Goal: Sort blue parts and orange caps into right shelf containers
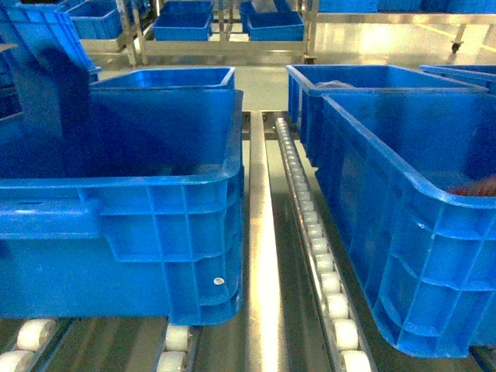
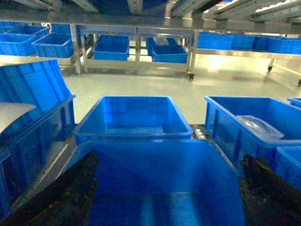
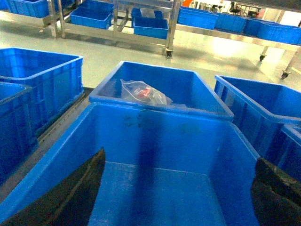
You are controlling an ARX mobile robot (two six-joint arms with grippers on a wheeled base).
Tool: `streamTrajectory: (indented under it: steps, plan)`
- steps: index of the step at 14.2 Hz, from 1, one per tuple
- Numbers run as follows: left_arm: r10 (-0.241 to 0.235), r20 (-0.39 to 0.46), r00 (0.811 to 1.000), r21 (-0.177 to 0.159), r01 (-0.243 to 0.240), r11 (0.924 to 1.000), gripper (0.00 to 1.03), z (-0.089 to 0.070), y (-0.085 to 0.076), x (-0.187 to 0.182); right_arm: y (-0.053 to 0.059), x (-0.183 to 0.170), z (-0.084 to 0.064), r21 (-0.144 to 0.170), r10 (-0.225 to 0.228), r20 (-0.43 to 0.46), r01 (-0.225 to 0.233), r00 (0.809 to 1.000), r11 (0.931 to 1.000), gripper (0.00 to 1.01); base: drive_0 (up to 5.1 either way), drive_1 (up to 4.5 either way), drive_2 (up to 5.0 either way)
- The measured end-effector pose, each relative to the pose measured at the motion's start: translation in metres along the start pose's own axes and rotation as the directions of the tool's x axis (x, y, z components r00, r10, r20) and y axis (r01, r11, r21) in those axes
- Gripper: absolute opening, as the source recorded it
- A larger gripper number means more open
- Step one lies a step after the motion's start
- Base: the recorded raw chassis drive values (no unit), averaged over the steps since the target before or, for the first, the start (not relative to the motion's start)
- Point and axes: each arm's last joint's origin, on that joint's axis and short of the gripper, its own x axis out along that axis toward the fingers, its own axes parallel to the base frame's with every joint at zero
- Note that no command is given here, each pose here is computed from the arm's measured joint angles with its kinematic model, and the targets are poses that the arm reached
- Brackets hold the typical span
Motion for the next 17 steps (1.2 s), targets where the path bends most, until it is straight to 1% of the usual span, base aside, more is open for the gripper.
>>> streamTrajectory:
  steps: [1,2,3,4,6,7,8,9,10,12,14,15,17]
  plan:
    - [-0.007,-0.005,1.0,-0.004,0.007,1.0,0.99,-0.001,0.0,-0.001,0.0,0.0,0.0,0.0,0.0,-0.003,0.0,1.0,1.0,1.0,0.0,0.0,0.0]
    - [0.022,-0.048,0.999,0.004,-0.022,0.9997,0.94,-0.005,0.001,-0.003,0.0,0.0,-0.002,0.0,0.0,-0.009,0.0,1.0,1.0,0.97,0.0,0.0,0.0]
    - [0.05,-0.063,0.997,0.008,-0.05,0.9987,0.79,-0.015,0.005,-0.022,0.0,-0.006,-0.001,0.047,-0.002,0.037,0.0,0.999,0.9989,0.85,0.0,0.0,0.0]
    - [0.06,-0.061,0.996,0.008,-0.06,0.9982,0.65,-0.023,0.01,-0.043,0.001,-0.027,-0.009,0.089,-0.001,0.036,-0.002,0.999,0.9961,0.71,0.0,0.0,0.0]
    - [0.067,-0.055,0.996,0.008,-0.067,0.9977,0.38,-0.036,0.017,-0.074,0.002,-0.059,-0.022,0.114,0.0,0.029,-0.004,1.0,0.9934,0.43,0.0,0.0,0.0]
    - [0.064,-0.072,0.995,0.009,-0.064,0.9979,0.24,-0.045,0.018,-0.089,0.003,-0.074,-0.028,0.116,0.001,0.019,-0.003,1.0,0.9932,0.28,0.0,0.0,0.0]
    - [0.06,-0.078,0.995,0.009,-0.059,0.9982,0.11,-0.05,0.019,-0.1,0.004,-0.086,-0.032,0.118,0.001,0.018,-0.004,1.0,0.993,0.15,0.0,0.0,0.0]
    - [0.05,-0.075,0.996,0.009,-0.05,0.9987,0.02,-0.054,0.027,-0.113,0.004,-0.097,-0.035,0.118,0.001,0.021,-0.004,1.0,0.993,0.01,0.0,0.0,0.0]
    - [0.076,-0.067,0.995,0.012,-0.076,0.997,0.02,-0.055,0.032,-0.121,0.004,-0.106,-0.038,0.119,0.001,0.021,-0.004,1.0,0.9929,0.01,0.0,0.0,0.0]
    - [0.06,-0.077,0.995,0.011,-0.059,0.9982,0.02,-0.063,0.029,-0.139,0.005,-0.124,-0.044,0.119,0.005,0.015,-0.006,1.0,0.9929,0.01,0.0,0.0,0.0]
    - [0.061,-0.076,0.995,0.011,-0.06,0.9981,0.02,-0.067,0.029,-0.154,0.005,-0.14,-0.048,0.119,0.005,0.016,-0.007,1.0,0.9929,0.01,0.0,0.0,0.0]
    - [0.061,-0.074,0.995,0.011,-0.06,0.9981,0.02,-0.068,0.028,-0.161,0.006,-0.146,-0.05,0.119,0.001,0.044,-0.006,0.999,0.9929,0.01,0.0,0.0,0.0]
    - [0.061,-0.077,0.995,0.011,-0.06,0.9981,0.02,-0.071,0.028,-0.171,0.007,-0.158,-0.064,0.119,0.009,-0.014,-0.007,1.0,0.9929,0.01,0.0,0.0,0.0]
